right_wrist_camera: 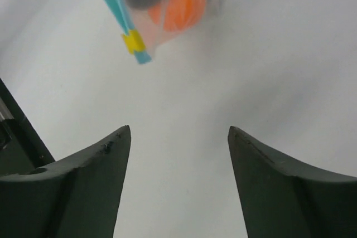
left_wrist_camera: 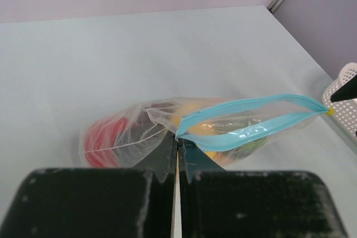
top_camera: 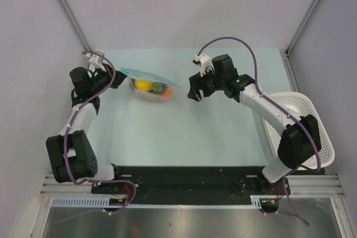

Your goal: Open the zip-top bag and remove the fake food

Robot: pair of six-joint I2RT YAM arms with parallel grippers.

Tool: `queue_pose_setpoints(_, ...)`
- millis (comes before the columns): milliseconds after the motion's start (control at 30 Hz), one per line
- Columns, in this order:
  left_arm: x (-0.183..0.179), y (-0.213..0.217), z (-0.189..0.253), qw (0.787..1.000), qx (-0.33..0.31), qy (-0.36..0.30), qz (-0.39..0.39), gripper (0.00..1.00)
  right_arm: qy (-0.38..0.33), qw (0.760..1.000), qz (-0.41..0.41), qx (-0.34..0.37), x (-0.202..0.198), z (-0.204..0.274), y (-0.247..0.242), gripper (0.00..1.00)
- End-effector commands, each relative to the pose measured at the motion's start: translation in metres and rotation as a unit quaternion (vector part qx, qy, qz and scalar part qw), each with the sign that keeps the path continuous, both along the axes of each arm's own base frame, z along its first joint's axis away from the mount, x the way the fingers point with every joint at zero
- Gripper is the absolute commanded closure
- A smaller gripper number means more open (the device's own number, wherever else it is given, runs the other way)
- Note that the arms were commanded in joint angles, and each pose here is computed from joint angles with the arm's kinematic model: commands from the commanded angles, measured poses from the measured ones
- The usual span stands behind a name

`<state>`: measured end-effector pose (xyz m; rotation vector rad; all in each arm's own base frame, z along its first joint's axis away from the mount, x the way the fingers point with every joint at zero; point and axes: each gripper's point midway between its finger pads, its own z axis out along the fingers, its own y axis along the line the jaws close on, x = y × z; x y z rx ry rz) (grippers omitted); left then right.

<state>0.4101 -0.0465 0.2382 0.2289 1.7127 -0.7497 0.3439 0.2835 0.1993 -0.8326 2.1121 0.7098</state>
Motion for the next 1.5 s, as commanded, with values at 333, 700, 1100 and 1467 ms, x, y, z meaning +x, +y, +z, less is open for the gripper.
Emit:
queue_pose_setpoints(333, -0.011, -0.005, 0.021, 0.998, 0.037, -0.046, -0.015, 1.0, -0.143, 0.986, 0.05, 0.066, 0.065, 0.087, 0.123, 0.21)
queue_pose_setpoints(700, -0.012, -0.006, 0.022, 0.999, 0.025, -0.037, -0.013, 1.0, -0.103, 0.987, 0.091, 0.082, 0.056, 0.058, 0.166, 0.36)
queue_pose_setpoints(1100, -0.012, -0.005, 0.036, 0.997, -0.06, 0.027, 0.039, 0.61, -0.026, 0.993, 0.053, 0.105, 0.051, 0.053, 0.173, 1.0)
queue_pose_setpoints(1467, -0.066, 0.0, -0.031, 0.902, -0.2, 0.281, 0.261, 0.15, 0.036, 0.983, -0.086, 0.156, 0.067, 0.068, 0.169, 1.0)
